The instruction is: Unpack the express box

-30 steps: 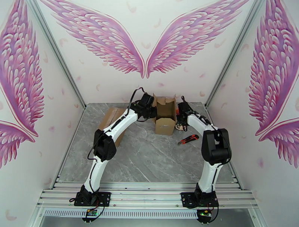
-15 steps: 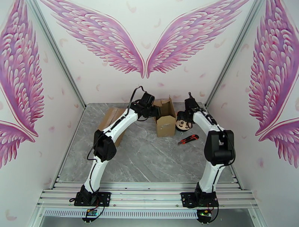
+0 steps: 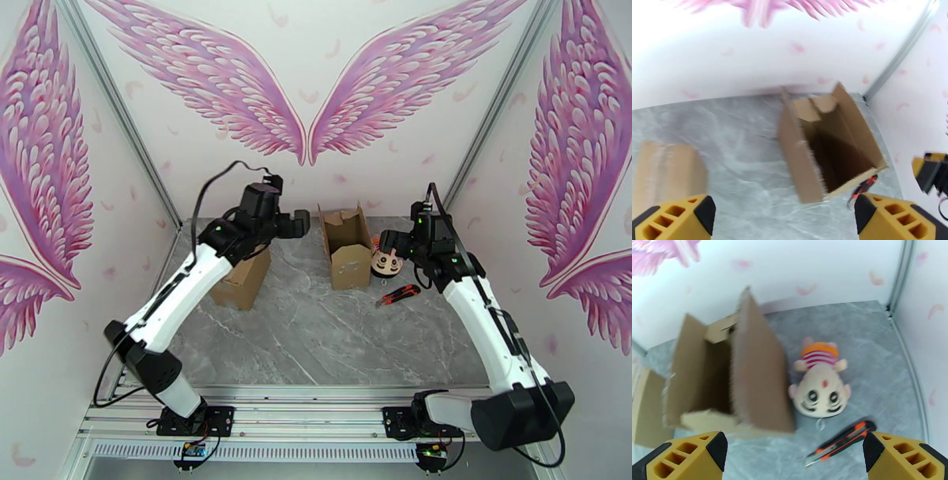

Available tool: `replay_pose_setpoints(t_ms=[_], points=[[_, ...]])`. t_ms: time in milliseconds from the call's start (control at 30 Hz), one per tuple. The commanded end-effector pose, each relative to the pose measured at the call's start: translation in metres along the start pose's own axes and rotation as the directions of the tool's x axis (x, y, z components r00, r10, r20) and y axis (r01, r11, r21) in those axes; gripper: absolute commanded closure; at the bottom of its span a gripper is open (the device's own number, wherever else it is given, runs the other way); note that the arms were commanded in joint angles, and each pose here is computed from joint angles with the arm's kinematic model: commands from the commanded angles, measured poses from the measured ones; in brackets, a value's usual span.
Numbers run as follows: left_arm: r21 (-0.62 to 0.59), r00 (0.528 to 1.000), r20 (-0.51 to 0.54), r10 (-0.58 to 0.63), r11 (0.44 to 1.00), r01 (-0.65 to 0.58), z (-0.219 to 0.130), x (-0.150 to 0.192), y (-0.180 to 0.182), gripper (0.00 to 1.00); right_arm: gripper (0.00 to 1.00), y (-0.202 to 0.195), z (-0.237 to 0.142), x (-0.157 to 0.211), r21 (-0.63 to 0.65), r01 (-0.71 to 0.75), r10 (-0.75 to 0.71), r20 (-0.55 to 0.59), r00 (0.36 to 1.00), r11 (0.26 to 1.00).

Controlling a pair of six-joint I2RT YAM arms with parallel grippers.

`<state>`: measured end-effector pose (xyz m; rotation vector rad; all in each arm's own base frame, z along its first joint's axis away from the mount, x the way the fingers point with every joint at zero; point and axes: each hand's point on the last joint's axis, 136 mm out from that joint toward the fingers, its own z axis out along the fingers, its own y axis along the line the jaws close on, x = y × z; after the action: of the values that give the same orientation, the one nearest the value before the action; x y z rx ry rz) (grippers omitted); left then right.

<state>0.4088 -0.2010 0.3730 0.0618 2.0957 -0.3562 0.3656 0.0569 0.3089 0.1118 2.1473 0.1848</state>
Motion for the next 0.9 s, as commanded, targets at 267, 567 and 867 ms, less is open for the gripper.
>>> replay_pose_setpoints(t_ms=[267,567,867], points=[[-0.222,0.969,-0.093,-0.228,0.954,0.203,0.001,0.077,0.203,0.01,0.12,0.175,-0.040,0.063,-0.417,0.122,-0.145,-0.024,0.989,0.901],[-0.146,0.905,-0.239,-0.352,0.934,0.325,0.036,0.141,0.221,0.01,0.10,0.284,0.060,0.111,-0.501,0.100,-0.229,-0.202,0.952,0.859],[-0.034,0.863,-0.343,-0.371,0.923,0.383,0.050,0.178,0.182,0.05,0.08,0.233,0.158,0.134,-0.106,0.176,-0.197,-0.237,0.951,0.979]])
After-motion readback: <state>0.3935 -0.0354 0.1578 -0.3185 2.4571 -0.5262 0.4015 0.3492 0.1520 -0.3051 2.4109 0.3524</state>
